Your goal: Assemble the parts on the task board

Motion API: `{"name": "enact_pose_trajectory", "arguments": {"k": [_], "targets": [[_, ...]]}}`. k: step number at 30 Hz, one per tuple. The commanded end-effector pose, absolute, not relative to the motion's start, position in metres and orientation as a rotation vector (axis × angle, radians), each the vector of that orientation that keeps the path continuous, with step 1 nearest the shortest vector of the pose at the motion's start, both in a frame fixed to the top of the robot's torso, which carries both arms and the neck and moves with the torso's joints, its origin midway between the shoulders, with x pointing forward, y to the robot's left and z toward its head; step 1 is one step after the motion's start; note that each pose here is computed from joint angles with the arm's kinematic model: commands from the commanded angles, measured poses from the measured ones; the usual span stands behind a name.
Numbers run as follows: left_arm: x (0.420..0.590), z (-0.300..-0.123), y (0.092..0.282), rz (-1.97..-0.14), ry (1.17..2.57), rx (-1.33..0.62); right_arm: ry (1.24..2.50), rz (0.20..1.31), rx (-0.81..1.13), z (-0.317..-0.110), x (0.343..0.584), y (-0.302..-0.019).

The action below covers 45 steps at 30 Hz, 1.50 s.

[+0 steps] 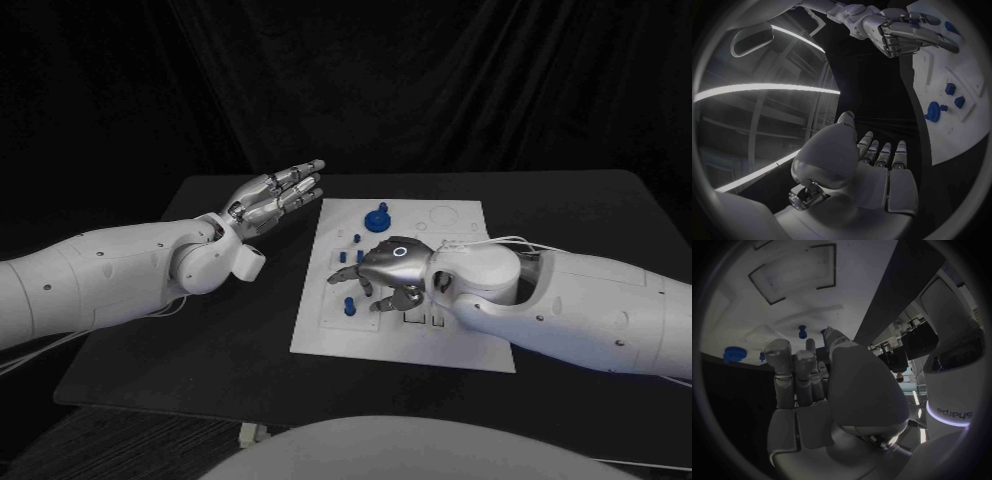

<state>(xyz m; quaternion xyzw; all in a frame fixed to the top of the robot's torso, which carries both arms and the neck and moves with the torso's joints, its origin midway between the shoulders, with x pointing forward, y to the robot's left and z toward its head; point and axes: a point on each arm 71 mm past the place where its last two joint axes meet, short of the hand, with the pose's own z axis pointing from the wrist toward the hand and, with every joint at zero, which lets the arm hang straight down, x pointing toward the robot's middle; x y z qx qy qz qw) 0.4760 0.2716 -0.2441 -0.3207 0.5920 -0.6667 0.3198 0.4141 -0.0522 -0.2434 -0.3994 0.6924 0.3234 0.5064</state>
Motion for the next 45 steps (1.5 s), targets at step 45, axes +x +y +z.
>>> {"name": "enact_pose_trajectory", "arguments": {"k": [45], "targets": [[0.472,-0.240,0.269,-1.752,1.511,-0.787,2.188,0.071,-0.254,-0.184,0.471,-0.228]]}}
